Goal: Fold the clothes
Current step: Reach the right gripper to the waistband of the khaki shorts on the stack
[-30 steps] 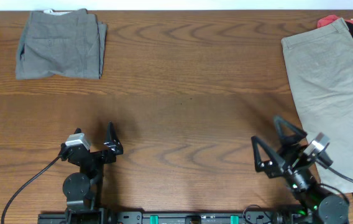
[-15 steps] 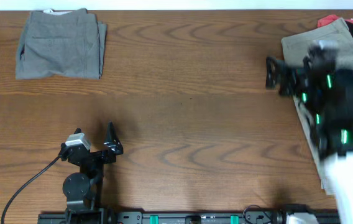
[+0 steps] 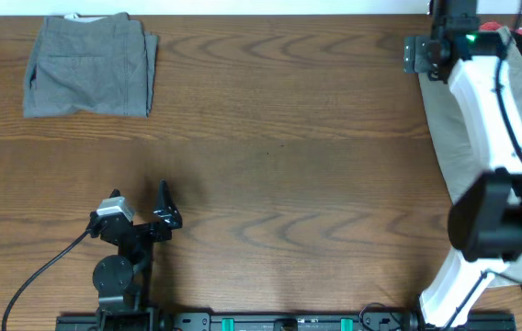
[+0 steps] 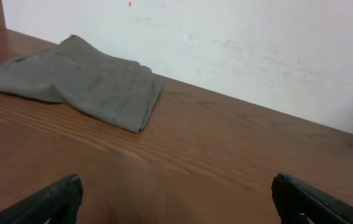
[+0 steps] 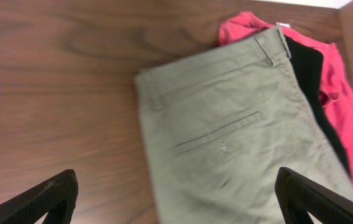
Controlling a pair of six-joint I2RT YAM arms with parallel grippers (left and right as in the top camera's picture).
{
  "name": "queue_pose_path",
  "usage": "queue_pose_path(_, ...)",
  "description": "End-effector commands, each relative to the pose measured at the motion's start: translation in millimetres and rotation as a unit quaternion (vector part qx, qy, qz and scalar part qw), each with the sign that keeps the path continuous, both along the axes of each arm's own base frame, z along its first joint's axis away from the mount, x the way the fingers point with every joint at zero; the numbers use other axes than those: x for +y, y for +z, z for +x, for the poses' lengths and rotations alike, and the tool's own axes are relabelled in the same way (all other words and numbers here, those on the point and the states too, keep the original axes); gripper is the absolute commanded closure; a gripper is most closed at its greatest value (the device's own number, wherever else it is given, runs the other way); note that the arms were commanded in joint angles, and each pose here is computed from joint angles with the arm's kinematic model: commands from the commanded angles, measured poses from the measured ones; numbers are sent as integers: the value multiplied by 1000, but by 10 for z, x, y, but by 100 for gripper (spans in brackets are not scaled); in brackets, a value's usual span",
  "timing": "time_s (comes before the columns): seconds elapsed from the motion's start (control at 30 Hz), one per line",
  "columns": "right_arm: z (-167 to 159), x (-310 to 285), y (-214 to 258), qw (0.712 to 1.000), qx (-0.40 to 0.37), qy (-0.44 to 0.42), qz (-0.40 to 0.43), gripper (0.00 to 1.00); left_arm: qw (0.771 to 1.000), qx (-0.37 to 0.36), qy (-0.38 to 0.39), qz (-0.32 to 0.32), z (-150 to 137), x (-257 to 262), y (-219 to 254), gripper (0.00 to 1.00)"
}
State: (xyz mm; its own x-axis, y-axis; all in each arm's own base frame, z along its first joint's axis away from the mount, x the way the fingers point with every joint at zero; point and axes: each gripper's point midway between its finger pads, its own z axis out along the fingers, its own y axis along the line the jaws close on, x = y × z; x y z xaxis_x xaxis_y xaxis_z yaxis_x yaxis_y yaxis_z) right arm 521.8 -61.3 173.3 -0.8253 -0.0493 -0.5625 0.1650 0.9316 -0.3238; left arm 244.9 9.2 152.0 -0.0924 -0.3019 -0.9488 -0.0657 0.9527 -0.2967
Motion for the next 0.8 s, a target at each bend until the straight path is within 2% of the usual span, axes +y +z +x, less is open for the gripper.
queue_pose_path(0.0, 73, -328, -252, 996, 44, -11, -78, 1, 1000, 25, -3, 0, -8, -10, -158, 2)
queue_pose_path(0.23, 237, -575, -963, 991, 85, -14, -100, 9, 1000, 25, -3, 0, -8, -10, -158, 2)
queue_pose_path(0.37, 291, -581, -1248, 988, 104, 5, -112, 8, 1000, 25, -3, 0, -8, -10, -158, 2)
queue_pose_path(0.57, 308, -530, -1544, 989, 118, 17, -93, 7, 1000, 25, -3, 0, -8, -10, -158, 2)
queue_pose_path(0.77, 350, -418, -1628, 991, 111, 31, -64, 7, 1000, 25, -3, 0, -8, -10, -158, 2)
